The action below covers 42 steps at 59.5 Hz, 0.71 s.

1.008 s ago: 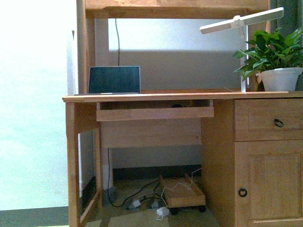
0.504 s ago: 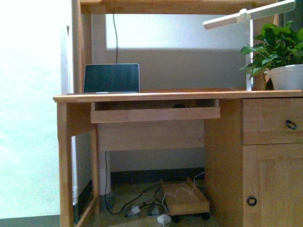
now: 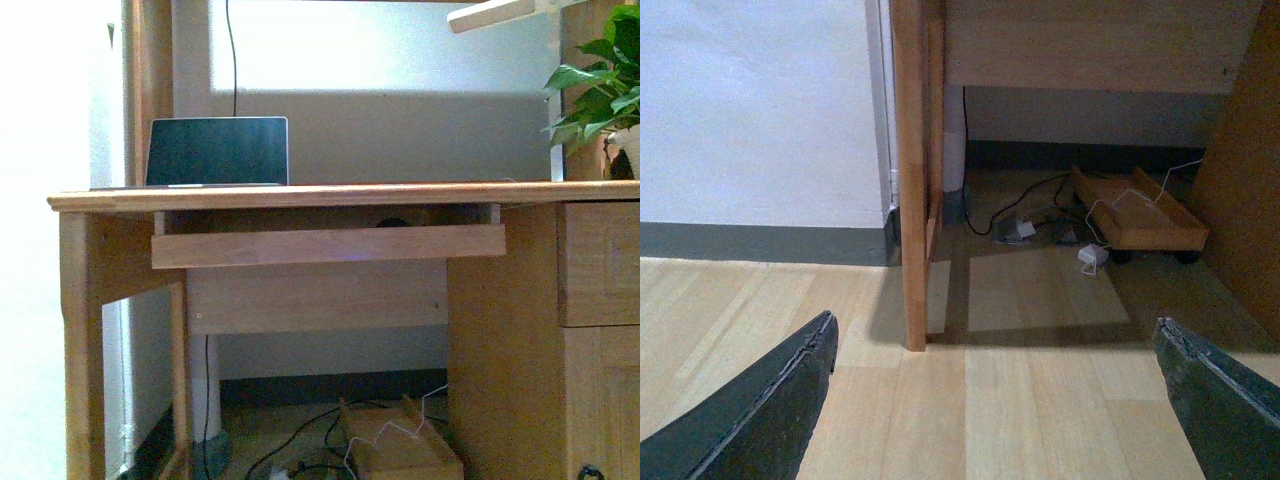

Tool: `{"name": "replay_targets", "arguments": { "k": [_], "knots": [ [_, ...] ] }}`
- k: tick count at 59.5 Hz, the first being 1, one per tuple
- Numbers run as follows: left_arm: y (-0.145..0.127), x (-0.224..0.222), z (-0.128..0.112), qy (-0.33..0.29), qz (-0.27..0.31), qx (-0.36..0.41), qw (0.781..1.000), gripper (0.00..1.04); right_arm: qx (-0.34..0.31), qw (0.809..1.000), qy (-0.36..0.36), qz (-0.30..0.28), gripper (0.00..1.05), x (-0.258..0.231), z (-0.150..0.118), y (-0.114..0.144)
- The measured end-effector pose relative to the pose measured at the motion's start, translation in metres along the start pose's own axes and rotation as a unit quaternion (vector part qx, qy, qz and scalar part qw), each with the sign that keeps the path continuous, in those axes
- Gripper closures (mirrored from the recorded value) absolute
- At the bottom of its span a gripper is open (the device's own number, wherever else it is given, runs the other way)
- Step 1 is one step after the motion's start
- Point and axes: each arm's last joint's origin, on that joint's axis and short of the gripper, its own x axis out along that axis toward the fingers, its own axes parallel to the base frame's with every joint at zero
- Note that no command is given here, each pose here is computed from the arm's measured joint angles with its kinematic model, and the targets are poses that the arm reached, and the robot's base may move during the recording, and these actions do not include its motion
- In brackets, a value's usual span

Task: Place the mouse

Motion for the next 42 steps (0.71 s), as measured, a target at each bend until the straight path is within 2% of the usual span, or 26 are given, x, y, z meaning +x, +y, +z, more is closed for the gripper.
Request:
{"name": "replay_targets", "arguments": {
  "k": [42],
  "knots": [
    [0.0,0.0,0.0,0.0,0.0,0.0,1.0,0.08,0.0,1.0,0.0,0.0,0.07,0.0,0.0,0.0]
  ]
}}
